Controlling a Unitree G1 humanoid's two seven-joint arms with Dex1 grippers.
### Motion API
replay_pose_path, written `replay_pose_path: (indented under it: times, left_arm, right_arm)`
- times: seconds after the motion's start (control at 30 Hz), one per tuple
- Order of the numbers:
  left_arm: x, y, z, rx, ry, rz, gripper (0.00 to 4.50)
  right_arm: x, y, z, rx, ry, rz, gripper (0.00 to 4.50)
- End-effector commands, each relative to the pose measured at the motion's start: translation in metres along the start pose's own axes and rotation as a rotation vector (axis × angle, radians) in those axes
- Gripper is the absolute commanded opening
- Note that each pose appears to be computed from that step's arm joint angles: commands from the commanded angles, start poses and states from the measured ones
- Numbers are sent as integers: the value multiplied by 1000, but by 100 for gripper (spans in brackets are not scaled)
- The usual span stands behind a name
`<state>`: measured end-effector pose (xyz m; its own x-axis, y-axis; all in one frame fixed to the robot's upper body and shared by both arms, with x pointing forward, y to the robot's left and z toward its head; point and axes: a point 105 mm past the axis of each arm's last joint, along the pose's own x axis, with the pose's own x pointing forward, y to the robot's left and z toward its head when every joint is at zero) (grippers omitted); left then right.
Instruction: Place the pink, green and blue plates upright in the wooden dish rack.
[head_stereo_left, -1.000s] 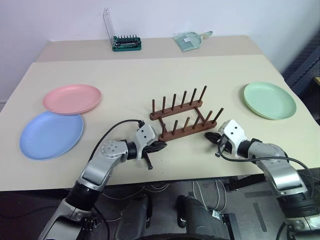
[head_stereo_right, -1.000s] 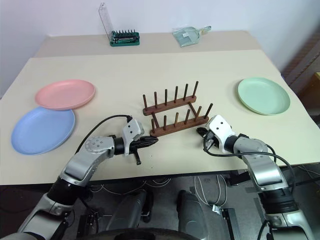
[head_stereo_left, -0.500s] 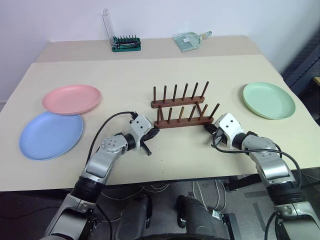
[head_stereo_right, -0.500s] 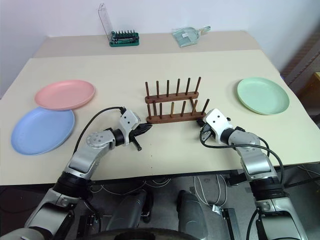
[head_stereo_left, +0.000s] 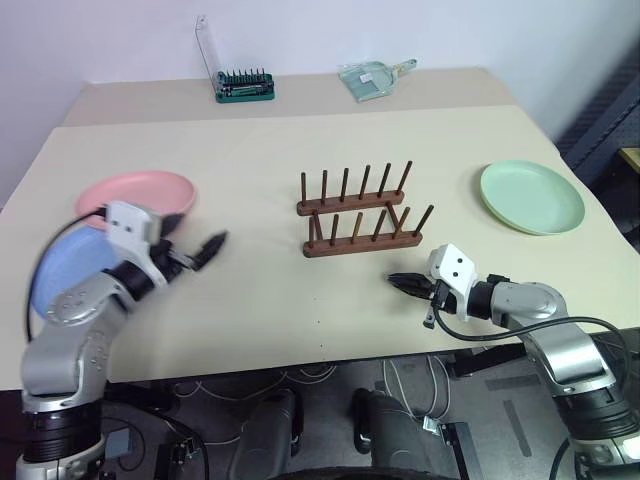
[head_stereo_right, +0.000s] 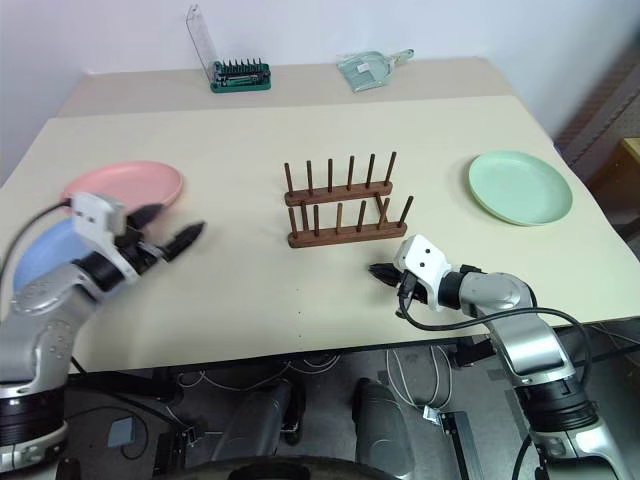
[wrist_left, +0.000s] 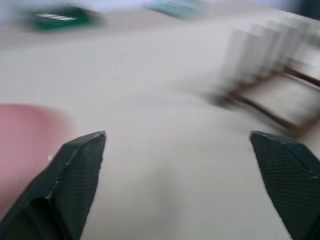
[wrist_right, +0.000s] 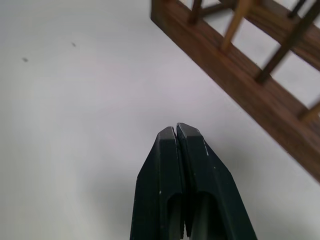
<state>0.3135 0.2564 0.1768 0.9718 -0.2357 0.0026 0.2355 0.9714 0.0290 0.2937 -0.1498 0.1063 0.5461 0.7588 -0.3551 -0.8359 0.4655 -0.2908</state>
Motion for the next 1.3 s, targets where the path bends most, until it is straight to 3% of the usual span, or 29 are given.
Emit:
replay_pose_path:
  times: [0.03, 0.13, 0.23, 0.47, 0.73, 0.83, 1.07, 1.2, 1.3]
  left_arm:
    - [-8, 39, 20, -28, -44, 268, 447]
    - [-19, 87, 24, -67, 31, 604, 447]
    - [-27, 113, 23, -173, 70, 748, 447]
    - [-17, 121, 6, -284, 199, 756, 447]
    - [-1, 120, -6, -364, 246, 731, 447]
    - [9, 117, -7, -403, 226, 714, 368]
    - [10, 119, -3, -417, 188, 731, 2]
    - [9, 118, 3, -423, 156, 729, 2]
    - [9, 112, 37, -394, -24, 674, 2]
  right_arm:
    - [3, 1, 18, -36, -53, 32, 0]
    - [6, 6, 33, -47, -95, 93, 0]
    - [6, 14, 51, -50, -149, 161, 0]
    - [1, 16, 83, -102, -227, 187, 0]
    - [-2, 14, 81, -95, -219, 153, 0]
    - [-4, 14, 77, -86, -211, 132, 0]
    - [-6, 13, 75, -77, -210, 119, 0]
    - [-7, 12, 75, -84, -207, 116, 0]
    - [-11, -3, 87, -123, -234, 59, 0]
